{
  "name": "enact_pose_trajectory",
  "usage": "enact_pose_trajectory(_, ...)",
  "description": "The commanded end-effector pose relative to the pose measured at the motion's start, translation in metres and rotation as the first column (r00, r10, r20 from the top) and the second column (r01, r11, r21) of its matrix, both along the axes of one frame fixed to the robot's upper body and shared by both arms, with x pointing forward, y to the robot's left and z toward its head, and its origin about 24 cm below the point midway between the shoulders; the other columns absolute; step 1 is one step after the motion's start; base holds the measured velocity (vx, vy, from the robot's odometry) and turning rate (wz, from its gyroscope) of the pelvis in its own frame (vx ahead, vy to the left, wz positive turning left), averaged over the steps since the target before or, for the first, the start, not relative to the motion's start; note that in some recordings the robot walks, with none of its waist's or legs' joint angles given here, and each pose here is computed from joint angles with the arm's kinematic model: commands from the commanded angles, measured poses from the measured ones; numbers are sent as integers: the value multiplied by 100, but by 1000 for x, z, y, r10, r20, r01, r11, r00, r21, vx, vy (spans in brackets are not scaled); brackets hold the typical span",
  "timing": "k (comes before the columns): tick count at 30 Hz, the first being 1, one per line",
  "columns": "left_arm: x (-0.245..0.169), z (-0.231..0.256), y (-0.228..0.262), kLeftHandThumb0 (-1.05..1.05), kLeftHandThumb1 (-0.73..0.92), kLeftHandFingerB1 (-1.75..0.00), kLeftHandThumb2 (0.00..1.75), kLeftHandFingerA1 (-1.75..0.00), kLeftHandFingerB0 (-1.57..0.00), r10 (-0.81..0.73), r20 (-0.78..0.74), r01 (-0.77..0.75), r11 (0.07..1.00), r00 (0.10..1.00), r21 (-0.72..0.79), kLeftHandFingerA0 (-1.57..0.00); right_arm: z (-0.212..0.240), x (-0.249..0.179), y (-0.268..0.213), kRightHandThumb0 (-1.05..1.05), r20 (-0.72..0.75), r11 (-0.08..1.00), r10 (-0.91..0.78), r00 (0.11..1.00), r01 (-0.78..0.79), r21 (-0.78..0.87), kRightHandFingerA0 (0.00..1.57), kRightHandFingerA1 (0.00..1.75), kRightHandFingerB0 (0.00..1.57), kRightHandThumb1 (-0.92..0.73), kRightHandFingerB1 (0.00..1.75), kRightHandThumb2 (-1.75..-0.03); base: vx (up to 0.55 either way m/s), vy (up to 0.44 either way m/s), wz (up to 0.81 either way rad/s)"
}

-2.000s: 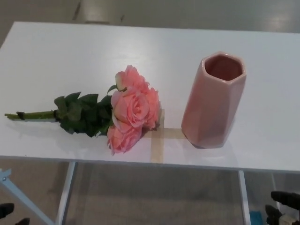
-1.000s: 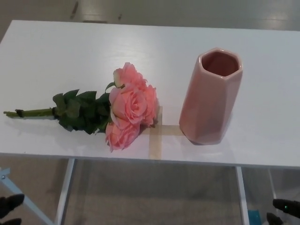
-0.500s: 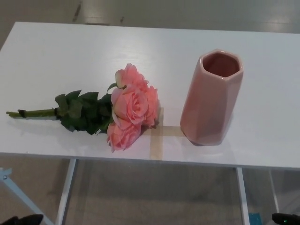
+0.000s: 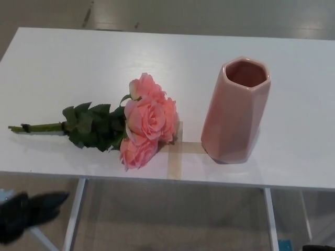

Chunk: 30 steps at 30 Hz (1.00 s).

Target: Use the left hand to pick up the rose and then lift and insert it into the pink vase.

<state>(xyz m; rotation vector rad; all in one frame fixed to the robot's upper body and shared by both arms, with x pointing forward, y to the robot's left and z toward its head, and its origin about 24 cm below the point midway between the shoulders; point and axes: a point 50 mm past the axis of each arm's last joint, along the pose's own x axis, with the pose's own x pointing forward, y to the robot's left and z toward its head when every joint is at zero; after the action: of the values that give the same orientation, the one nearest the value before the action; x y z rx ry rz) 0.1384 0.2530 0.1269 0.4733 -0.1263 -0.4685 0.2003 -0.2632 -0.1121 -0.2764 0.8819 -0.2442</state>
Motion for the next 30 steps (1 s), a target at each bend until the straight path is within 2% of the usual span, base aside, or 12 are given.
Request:
enact_pose_trajectory(1, 3, 107, -31, -58, 37, -36, 66, -38, -21, -63, 552, 128, 988, 832, -80, -12, -9, -30, -16, -32, -88, 996, 16, 996, -24, -89, 67, 43, 54, -66, 39, -59, 0, 0, 0)
enact_pose_trajectory(7, 27, 122, -32, -60, 37, -36, 67, -37, -18, -10, 600, 44, 998, 800, -41, -13, -10, -31, -16, -32, -101, 996, 13, 995, -22, -88, 67, 43, 55, -66, 39, -59, 0, 0, 0)
enact_pose_trajectory(8, 45, 128, -34, -59, 42, -28, 54, -29, -20, 7, 602, -16, 1000, 798, 9, -17, -10, -33, -17, -32, -104, 995, 20, 994, -30, -94, 66, 43, 55, -66, 39, -60, 0, 0, 0)
enact_pose_trajectory(14, 67, 129, -37, -58, 44, -28, 54, -28, -19, 28, 589, -84, 994, 807, 69, -16, -10, -33, -18, -32, -102, 996, 21, 995, -30, -88, 66, 43, 55, -66, 39, -60, 0, 0, 0)
enact_pose_trajectory(15, 75, 128, -36, -31, 22, -46, 82, -49, 0, 32, 582, -99, 991, 813, 84, 0, -10, -33, -17, -32, -102, 996, 21, 995, -30, -87, 66, 43, 55, -66, 39, -60, 0, 0, 0)
enact_pose_trajectory(17, 114, 123, -36, -31, 24, -47, 83, -49, 0, 48, 529, -149, 978, 847, 149, 0, -9, -31, -17, -32, -97, 995, 27, 995, -36, -88, 67, 43, 55, -66, 39, -59, 0, 0, 0)
enact_pose_trajectory(23, 154, 116, -38, -31, 24, -47, 83, -49, 0, 58, 464, -194, 949, 884, 250, 0, -9, -30, -15, -32, -96, 995, 36, 995, -45, -92, 66, 43, 54, -66, 39, -60, 0, 0, 0)
enact_pose_trajectory(24, 159, 114, -38, -55, 45, -28, 55, -26, -14, 63, 447, -203, 940, 892, 273, -10, -9, -29, -15, -32, -92, 995, 33, 995, -41, -91, 67, 43, 55, -66, 39, -60, 0, 0, 0)
enact_pose_trajectory(25, 171, 107, -39, -54, 36, -36, 75, -25, -11, 75, 406, -227, 912, 911, 340, 0, -8, -27, -16, -32, -82, 996, 25, 996, -32, -84, 67, 43, 55, -66, 39, -60, 0, 0, 0)
enact_pose_trajectory(28, 179, 103, -40, -54, 36, -36, 75, -25, -11, 84, 382, -245, 886, 920, 394, 0, -7, -26, -15, -32, -77, 997, 20, 997, -26, -78, 67, 43, 55, -66, 39, -60, 0, 0, 0)
enact_pose_trajectory(29, 185, 96, -42, -61, 38, -21, 76, -9, -7, 91, 349, -251, 858, 933, 448, 0, -7, -24, -15, -32, -67, 997, 19, 998, -24, -73, 67, 43, 54, -66, 39, -60, 0, 0, 0)
enact_pose_trajectory(30, 194, 86, -44, -61, 38, -21, 76, -9, -7, 105, 302, -258, 810, 947, 527, 0, -5, -20, -14, -32, -53, 998, 17, 998, -20, -65, 67, 43, 54, -66, 39, -60, 0, 0, 0)
